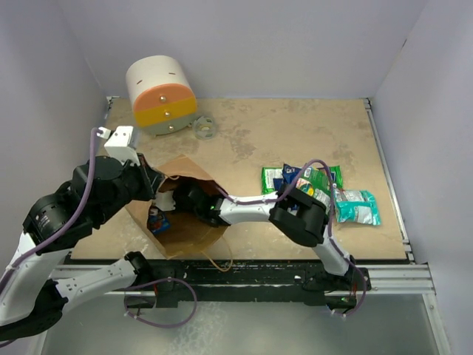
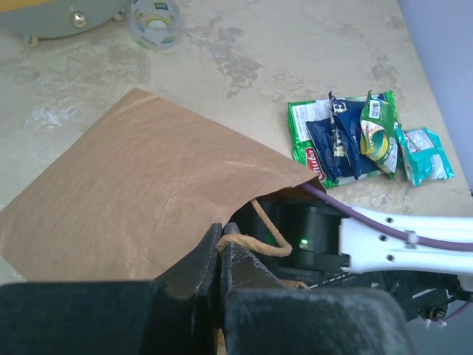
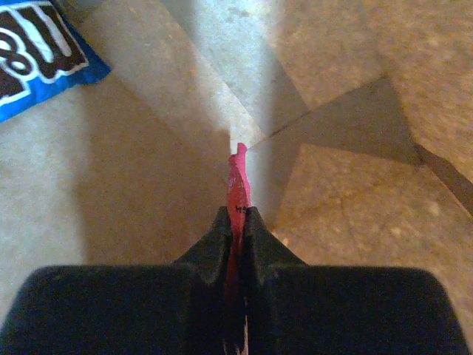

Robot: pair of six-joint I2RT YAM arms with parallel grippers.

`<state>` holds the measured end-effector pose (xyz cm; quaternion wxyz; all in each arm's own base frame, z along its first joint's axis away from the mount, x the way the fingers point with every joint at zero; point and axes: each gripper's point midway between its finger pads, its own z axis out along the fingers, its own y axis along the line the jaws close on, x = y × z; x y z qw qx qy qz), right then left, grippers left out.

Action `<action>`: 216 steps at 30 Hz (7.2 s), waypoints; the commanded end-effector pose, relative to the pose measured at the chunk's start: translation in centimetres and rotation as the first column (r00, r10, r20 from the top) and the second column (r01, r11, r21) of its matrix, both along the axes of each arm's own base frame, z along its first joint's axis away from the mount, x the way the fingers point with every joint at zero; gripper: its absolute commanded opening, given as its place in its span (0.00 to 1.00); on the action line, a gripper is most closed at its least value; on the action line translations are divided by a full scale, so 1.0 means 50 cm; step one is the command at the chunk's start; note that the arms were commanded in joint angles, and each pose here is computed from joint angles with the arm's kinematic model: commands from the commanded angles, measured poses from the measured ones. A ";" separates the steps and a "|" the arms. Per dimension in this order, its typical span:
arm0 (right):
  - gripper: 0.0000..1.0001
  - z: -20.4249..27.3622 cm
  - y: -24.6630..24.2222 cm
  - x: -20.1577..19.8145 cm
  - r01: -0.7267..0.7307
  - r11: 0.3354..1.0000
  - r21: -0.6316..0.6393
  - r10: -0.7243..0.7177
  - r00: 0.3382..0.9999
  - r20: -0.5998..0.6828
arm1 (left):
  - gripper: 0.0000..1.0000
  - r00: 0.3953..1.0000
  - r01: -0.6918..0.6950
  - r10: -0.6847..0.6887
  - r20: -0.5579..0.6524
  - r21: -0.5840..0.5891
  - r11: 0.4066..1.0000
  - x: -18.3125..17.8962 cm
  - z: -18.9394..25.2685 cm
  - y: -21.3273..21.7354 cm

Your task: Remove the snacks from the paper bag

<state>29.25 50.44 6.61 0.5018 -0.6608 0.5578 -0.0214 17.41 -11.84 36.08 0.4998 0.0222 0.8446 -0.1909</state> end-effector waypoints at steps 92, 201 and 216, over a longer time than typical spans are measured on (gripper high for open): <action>0.01 0.205 -0.995 0.035 0.941 -0.323 0.099 -0.822 -0.227 -0.522 | 0.00 0.998 -0.038 0.031 -0.062 -0.115 0.993 0.069 -0.019 -0.099; 0.55 0.055 0.142 -0.235 -0.348 0.821 0.452 0.397 0.918 -0.013 | 0.00 0.969 -0.105 0.032 -0.246 -0.289 0.952 -0.035 -0.034 -0.062; 0.02 0.146 0.075 -0.122 -0.151 0.850 0.504 0.174 0.985 0.000 | 0.00 0.950 -0.224 0.170 -0.262 -0.191 0.956 -0.039 -0.078 0.005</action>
